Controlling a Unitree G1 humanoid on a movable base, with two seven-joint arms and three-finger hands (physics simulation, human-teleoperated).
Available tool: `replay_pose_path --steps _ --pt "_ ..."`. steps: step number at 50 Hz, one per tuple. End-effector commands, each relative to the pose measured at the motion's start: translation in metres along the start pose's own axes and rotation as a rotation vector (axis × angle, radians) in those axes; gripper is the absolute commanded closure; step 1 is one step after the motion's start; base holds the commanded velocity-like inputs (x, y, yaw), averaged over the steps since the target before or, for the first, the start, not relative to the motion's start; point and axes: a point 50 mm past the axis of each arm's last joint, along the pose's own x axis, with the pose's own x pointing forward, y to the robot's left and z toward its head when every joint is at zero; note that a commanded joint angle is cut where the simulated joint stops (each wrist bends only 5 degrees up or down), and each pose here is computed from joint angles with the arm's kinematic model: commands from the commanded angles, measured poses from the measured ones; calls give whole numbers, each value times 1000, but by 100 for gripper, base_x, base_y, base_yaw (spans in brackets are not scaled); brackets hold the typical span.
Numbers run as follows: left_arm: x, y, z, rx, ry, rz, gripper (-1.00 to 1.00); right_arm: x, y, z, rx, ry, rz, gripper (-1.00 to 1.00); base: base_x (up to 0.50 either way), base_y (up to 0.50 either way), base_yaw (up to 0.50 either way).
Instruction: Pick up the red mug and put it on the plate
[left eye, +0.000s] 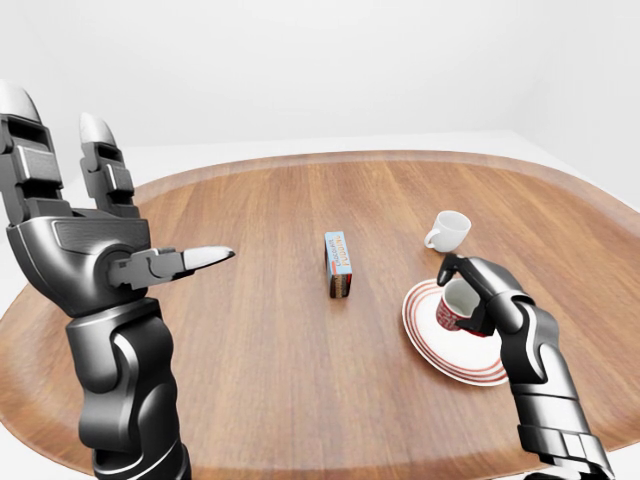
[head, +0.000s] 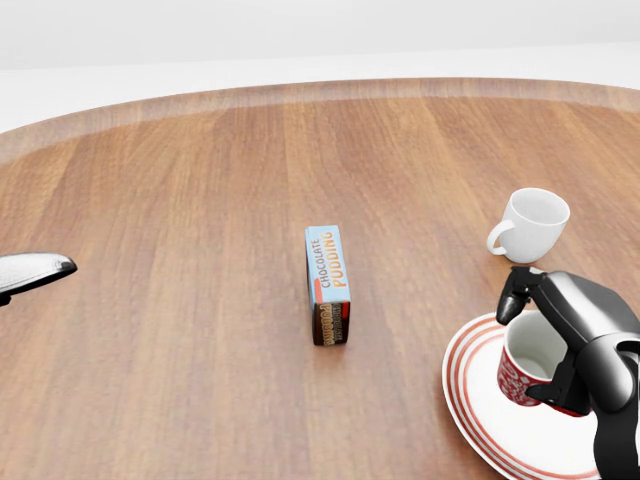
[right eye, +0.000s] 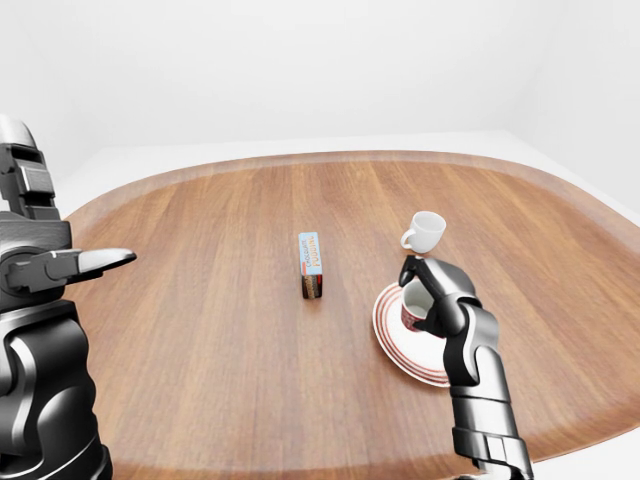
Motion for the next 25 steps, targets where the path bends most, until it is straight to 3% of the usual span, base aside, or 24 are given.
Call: replay_pose_path --steps 1,15,25 --pt "0 0 1 0 -3 0 -100 11 -12 -19 63 42 -37 100 0 0 0" --pt "0 1 1 2 -5 2 -100 34 -23 -29 87 101 -75 100 0 0 0" --pt "0 0 2 -3 -9 1 -100 42 -1 -45 118 189 -59 100 0 0 0"
